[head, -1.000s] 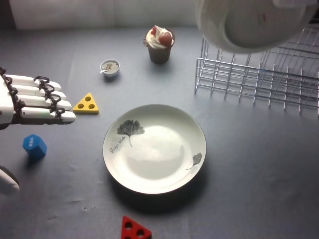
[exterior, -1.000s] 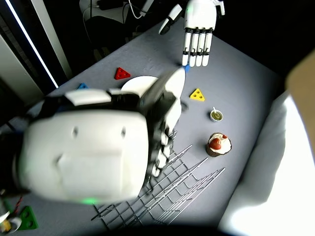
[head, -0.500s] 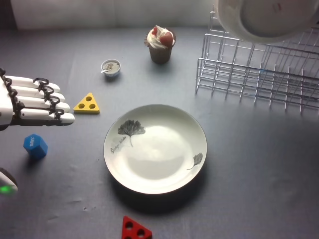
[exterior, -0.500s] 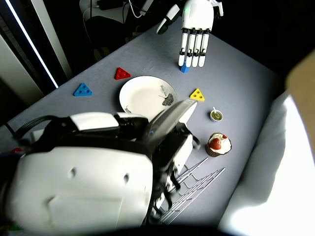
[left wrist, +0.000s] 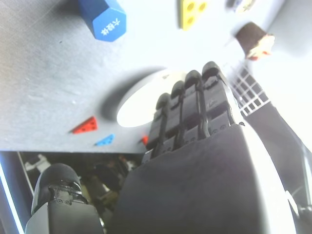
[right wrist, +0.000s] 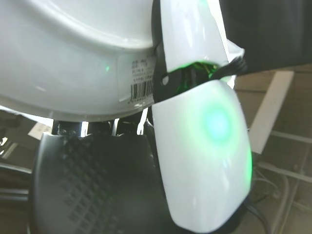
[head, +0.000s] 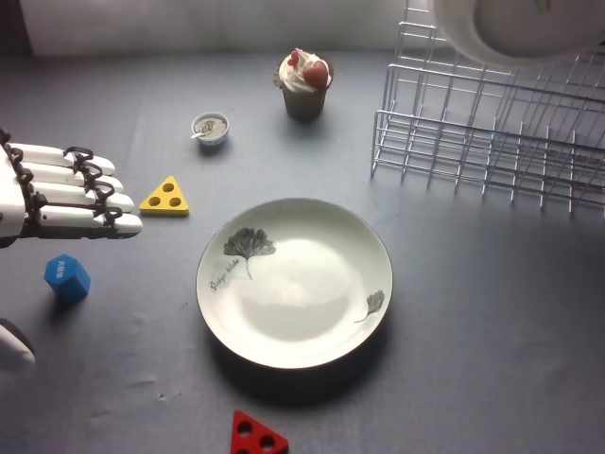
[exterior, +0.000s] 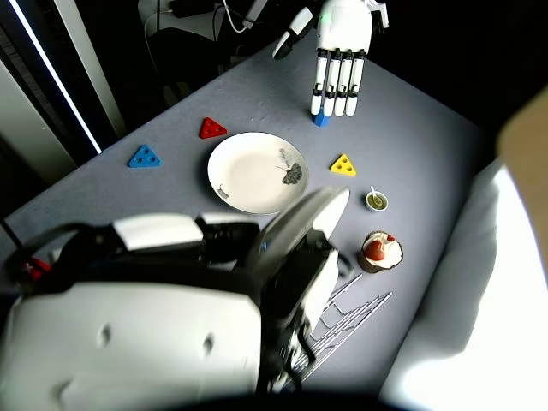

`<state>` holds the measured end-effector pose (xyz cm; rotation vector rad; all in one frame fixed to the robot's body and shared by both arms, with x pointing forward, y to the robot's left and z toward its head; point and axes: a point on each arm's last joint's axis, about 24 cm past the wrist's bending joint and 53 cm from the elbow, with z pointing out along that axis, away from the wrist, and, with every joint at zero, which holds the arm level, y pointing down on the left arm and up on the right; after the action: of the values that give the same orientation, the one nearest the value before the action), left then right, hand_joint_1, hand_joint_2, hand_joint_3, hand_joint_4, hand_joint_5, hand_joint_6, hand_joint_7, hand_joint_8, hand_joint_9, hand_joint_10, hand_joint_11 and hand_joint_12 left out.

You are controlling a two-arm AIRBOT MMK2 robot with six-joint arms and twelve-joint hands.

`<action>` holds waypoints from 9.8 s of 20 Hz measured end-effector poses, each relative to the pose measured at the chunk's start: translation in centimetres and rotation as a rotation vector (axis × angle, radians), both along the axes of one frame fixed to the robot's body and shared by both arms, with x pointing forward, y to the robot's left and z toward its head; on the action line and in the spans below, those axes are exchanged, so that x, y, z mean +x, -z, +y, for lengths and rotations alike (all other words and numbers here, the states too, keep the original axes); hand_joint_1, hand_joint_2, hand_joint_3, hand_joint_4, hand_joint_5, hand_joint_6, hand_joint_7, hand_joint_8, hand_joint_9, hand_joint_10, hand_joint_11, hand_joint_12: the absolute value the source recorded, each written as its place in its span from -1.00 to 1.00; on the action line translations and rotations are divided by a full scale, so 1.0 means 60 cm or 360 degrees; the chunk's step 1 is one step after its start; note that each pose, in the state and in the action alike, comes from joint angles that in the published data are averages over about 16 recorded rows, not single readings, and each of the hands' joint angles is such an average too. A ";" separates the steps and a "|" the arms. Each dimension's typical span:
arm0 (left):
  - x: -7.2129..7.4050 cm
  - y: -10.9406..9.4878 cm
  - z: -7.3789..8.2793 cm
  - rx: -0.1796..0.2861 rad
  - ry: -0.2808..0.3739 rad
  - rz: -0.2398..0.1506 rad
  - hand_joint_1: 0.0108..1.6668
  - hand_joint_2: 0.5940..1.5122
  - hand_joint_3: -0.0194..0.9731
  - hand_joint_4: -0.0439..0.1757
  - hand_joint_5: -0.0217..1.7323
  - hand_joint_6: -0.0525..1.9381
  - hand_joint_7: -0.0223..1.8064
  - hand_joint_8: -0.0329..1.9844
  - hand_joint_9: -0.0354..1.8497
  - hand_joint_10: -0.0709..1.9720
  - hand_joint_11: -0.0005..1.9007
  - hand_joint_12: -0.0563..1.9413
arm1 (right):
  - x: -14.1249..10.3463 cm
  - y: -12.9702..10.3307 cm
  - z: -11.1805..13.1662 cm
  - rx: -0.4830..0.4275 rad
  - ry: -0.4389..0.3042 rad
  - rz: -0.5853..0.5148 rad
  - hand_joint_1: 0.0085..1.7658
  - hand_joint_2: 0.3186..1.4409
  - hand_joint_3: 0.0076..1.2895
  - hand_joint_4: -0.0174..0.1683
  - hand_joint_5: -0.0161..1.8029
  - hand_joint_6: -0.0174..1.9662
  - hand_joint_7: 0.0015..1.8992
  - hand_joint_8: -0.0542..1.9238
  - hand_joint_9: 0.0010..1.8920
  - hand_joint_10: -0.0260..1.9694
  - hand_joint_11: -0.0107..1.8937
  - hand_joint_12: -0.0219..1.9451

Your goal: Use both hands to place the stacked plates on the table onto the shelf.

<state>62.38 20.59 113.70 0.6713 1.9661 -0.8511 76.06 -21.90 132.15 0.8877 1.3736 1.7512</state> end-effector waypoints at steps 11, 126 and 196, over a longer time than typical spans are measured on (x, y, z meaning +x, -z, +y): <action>-0.001 0.003 -0.009 -0.0014 0.0013 0.0008 -0.85 -0.29 -0.95 -0.57 -0.95 -0.95 -0.94 -0.96 -0.92 -0.92 -0.98 -0.94 | 0.014 0.023 -0.023 -0.0026 0.0069 0.0032 0.72 0.07 -0.99 -0.90 0.15 -0.25 0.30 -0.64 0.30 -0.53 0.07 0.33; -0.079 0.155 -0.117 0.0017 0.0270 0.0316 -0.86 -0.31 -0.95 -0.65 -0.97 -0.97 -0.95 -0.97 -0.93 -0.94 -0.98 -0.96 | -0.240 0.249 0.433 -0.1243 -0.1059 -0.0830 0.56 0.05 -0.99 -0.86 -0.78 -0.97 -0.85 -0.93 -0.82 -0.95 -0.71 -0.96; -0.098 -0.060 -0.002 -0.0024 0.0174 -0.0037 -0.86 -0.29 -0.95 -0.58 -0.95 -0.94 -0.94 -0.96 -0.92 -0.93 -0.96 -0.93 | -0.115 0.013 0.294 -0.0309 -0.0655 -0.0162 0.66 0.11 -0.99 -0.90 0.09 -0.22 0.23 -0.51 0.27 -0.35 0.15 0.02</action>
<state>56.52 20.50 117.29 0.7819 1.9147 -0.9192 69.15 -4.23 131.36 0.4226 1.7117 1.8879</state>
